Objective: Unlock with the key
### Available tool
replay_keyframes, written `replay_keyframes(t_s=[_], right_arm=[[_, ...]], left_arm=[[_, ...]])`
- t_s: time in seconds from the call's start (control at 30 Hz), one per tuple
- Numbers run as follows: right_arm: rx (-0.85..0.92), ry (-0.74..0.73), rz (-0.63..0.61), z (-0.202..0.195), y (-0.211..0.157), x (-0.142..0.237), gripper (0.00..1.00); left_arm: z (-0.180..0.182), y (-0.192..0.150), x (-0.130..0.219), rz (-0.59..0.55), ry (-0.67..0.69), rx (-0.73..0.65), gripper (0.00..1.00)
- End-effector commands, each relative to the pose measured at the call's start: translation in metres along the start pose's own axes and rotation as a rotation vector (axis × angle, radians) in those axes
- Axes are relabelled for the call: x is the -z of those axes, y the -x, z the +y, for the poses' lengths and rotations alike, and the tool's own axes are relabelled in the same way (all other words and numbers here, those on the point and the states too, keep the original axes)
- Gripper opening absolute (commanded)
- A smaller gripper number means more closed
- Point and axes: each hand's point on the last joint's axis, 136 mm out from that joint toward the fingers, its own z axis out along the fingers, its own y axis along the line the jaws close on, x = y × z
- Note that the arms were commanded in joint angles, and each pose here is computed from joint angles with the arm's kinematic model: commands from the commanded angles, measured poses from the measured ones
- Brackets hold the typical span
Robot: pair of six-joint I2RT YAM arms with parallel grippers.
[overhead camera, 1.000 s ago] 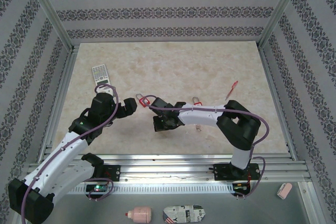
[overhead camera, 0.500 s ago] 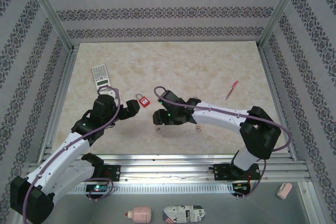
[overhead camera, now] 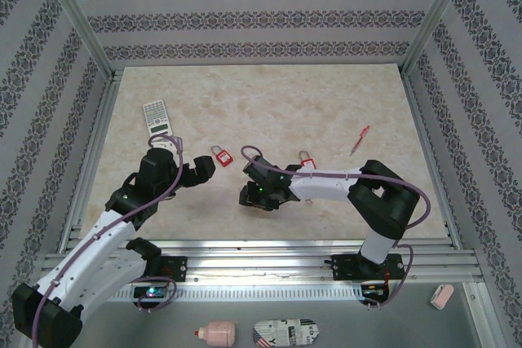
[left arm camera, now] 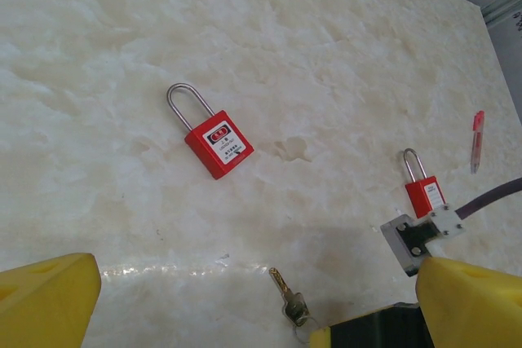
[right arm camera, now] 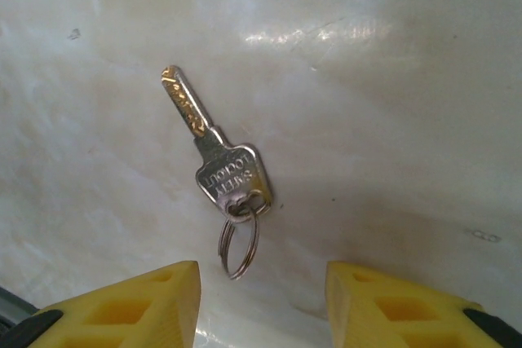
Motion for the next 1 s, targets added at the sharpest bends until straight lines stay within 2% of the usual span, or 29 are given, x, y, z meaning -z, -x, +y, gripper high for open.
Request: replay_keyframes(t_s=[0.0,0.17,0.43,0.63,0.73,0.83,0.97], right_arm=[[-0.024,0.02,0.001,0.014,0.002,-0.002,0.43],[-0.028,0.0,0.01,0.016,0.003,-0.007,0.41],[-0.041,-0.057,0.038,0.004,-0.002,-0.016,0.25],[-0.032,-0.06,0.016,0.003,0.0,-0.009,0.0],[0.0,-0.053,-0.015,0.01,0.005,0.004,0.0],[0.049,-0.025,-0.064,0.019,0.01,0.026,0.0],[0.156,0.036,-0.207,0.041,0.03,0.087,0.0]], left_arm=[[-0.007,0.002,0.009,-0.003,-0.02,-0.035,1.0],[-0.004,-0.001,0.009,-0.004,-0.019,-0.04,1.0],[-0.001,-0.005,0.014,0.003,-0.013,-0.066,1.0],[0.001,-0.007,0.019,-0.001,-0.01,-0.084,1.0],[-0.002,-0.007,0.018,-0.001,-0.025,-0.086,1.0],[-0.018,-0.006,0.012,0.007,-0.113,-0.052,1.0],[-0.054,0.0,0.003,0.033,-0.29,0.081,1.0]])
